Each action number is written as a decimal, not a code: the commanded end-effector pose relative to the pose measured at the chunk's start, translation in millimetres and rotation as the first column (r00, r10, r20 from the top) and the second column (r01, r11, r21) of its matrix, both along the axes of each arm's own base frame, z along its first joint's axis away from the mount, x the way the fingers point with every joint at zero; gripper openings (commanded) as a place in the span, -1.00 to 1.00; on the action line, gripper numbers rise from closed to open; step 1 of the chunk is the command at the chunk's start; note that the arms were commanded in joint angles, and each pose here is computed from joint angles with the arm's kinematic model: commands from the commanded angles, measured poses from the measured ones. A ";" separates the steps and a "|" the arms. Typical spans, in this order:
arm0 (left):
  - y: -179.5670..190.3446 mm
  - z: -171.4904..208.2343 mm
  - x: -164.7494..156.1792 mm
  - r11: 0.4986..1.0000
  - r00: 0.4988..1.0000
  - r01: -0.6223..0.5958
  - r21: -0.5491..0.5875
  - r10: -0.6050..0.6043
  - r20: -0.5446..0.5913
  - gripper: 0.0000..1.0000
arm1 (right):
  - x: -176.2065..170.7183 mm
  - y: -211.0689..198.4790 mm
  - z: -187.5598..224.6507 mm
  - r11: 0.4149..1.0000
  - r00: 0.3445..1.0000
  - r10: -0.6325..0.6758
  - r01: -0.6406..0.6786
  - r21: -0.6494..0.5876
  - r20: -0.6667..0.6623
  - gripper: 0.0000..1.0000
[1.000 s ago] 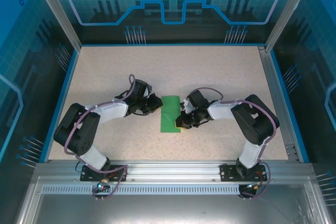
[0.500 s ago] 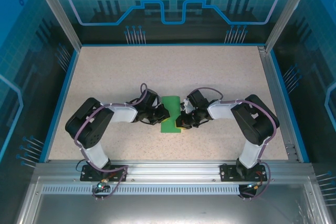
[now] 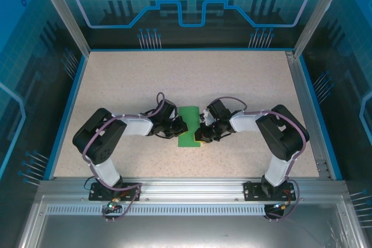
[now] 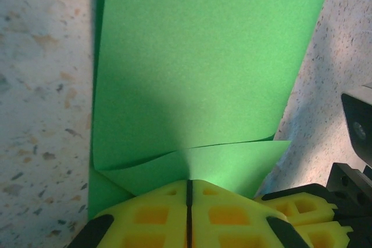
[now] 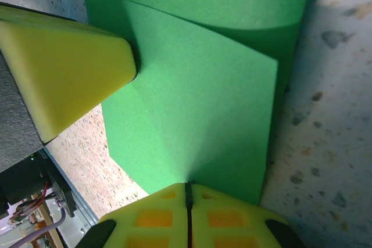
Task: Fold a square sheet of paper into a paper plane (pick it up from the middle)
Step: Fold the triangle a second time at the center of the table, then turn over the paper at the center of the table.
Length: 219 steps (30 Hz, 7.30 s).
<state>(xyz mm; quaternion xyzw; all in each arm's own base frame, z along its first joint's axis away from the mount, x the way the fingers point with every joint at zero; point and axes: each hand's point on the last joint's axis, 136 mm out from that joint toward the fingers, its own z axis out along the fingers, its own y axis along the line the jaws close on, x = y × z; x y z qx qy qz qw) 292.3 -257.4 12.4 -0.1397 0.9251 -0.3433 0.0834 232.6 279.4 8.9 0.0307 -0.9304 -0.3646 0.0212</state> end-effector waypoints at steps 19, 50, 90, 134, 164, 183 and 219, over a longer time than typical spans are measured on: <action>60.5 5.6 27.3 0.970 0.992 -0.125 0.211 0.122 0.026 -0.72 | -26.3 -24.1 -28.6 0.990 0.993 -0.021 0.004 -0.143 -0.117 -0.85; 24.0 -21.1 -4.3 0.984 0.996 -0.045 0.172 0.057 -0.065 -0.83 | -0.7 11.3 29.4 1.000 1.000 0.015 -0.015 -0.005 0.025 -0.79; 32.8 -35.5 -12.1 0.976 0.991 -0.064 0.206 0.086 -0.101 -0.84 | -44.7 -22.1 -10.8 0.999 0.994 -0.032 0.029 -0.032 -0.105 -0.72; 18.1 -18.8 -4.1 0.989 0.996 -0.033 0.142 0.044 -0.072 -0.80 | -21.3 -51.8 19.2 0.990 0.991 -0.133 0.134 -0.049 0.017 -0.39; 19.0 -7.2 -3.9 0.990 0.998 -0.034 0.139 0.041 -0.051 -0.78 | 48.4 -7.9 13.2 0.987 0.987 -0.157 0.156 0.039 0.023 -0.28; 20.8 3.0 -1.0 0.990 0.997 -0.066 0.125 0.070 -0.024 -0.74 | 39.8 -1.7 18.2 0.990 0.994 -0.088 0.079 0.120 0.071 -0.22; 86.2 104.9 -9.4 0.947 0.935 -0.288 0.146 0.245 0.257 -0.51 | 55.3 -98.6 131.3 0.863 0.922 0.068 0.136 -0.486 0.380 -0.82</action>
